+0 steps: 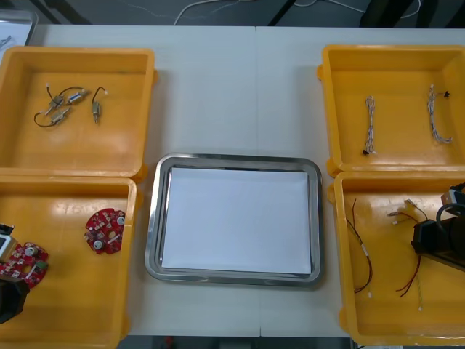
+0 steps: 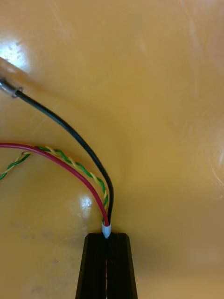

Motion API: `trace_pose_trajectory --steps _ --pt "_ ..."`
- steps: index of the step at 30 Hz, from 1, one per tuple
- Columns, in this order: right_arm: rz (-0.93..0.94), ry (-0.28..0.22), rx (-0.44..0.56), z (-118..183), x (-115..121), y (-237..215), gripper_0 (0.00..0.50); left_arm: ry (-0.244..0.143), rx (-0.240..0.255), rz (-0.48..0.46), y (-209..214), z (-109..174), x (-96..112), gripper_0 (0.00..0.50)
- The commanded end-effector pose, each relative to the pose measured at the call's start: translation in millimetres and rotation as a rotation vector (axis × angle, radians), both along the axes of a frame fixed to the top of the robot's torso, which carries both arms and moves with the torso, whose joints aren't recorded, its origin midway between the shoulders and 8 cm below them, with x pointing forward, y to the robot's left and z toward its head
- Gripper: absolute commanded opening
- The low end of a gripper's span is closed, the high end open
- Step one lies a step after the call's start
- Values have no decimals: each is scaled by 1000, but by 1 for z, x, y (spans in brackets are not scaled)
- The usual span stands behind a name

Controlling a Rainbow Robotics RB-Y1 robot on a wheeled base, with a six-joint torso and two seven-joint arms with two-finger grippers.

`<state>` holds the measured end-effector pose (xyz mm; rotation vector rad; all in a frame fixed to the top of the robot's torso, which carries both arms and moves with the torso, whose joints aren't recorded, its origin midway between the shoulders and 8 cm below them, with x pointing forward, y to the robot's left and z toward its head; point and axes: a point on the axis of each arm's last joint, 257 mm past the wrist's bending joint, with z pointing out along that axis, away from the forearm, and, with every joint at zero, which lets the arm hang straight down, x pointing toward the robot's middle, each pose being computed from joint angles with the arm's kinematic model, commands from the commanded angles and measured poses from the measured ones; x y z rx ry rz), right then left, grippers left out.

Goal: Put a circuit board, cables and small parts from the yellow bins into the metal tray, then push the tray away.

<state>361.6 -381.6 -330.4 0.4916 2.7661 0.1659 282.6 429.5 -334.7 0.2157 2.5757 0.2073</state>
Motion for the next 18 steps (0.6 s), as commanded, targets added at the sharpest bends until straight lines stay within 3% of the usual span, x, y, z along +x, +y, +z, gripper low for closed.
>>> trace_pose_trajectory --steps 1,9,18 --pt "32 11 -19 15 4 -3 0 -11 52 -92 -10 5 6 332" --pt "68 -17 -52 60 9 -5 0 -20 26 -88 -15 25 30 345" --pt "140 -78 -130 103 9 -3 0 15 -69 68 -10 61 46 344"
